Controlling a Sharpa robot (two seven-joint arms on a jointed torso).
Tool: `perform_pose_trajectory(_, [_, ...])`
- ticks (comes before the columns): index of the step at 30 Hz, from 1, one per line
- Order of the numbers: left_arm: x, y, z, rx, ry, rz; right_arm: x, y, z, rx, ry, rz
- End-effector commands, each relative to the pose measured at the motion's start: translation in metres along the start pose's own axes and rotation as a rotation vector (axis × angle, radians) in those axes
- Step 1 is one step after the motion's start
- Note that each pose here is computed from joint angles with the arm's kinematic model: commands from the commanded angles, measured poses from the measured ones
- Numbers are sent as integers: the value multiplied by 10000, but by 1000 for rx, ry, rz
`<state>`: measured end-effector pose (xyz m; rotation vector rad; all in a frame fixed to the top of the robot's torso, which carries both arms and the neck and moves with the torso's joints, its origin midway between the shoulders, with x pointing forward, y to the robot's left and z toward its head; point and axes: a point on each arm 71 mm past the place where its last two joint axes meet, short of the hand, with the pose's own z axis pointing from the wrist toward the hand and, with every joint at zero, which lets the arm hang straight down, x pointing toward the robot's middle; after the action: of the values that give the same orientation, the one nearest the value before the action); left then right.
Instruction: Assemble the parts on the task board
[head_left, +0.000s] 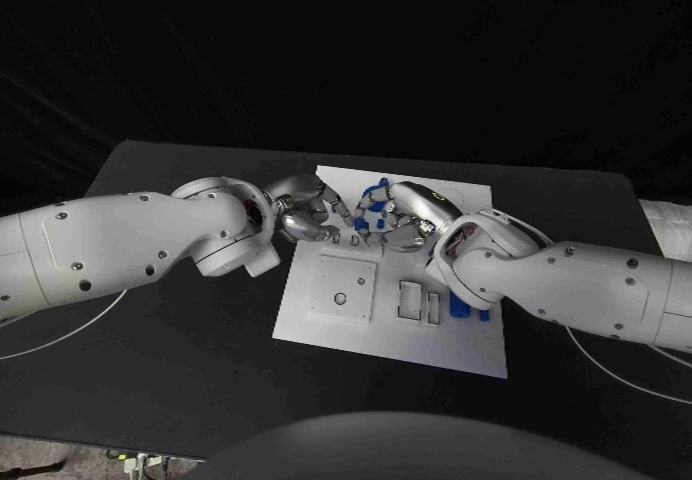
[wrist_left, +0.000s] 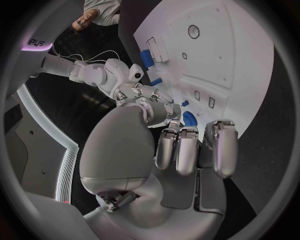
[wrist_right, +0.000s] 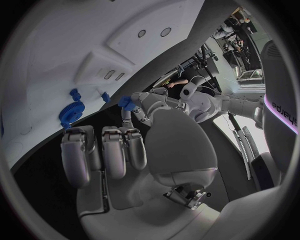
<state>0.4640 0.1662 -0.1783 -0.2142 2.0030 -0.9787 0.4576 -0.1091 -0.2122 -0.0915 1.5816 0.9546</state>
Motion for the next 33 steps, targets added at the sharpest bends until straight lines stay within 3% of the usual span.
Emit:
perform_pose_trajectory(1, [8,-49,2,34,-3,-10,27,3,0,0,18,-3])
perform_pose_trajectory(25, [25,-62,12,43,8,-15,33,-10,9,5,11,-4])
perform_pose_trajectory(33, [-6,-14,-3,10,-10,-10,20,-18,8,3,-4,-6])
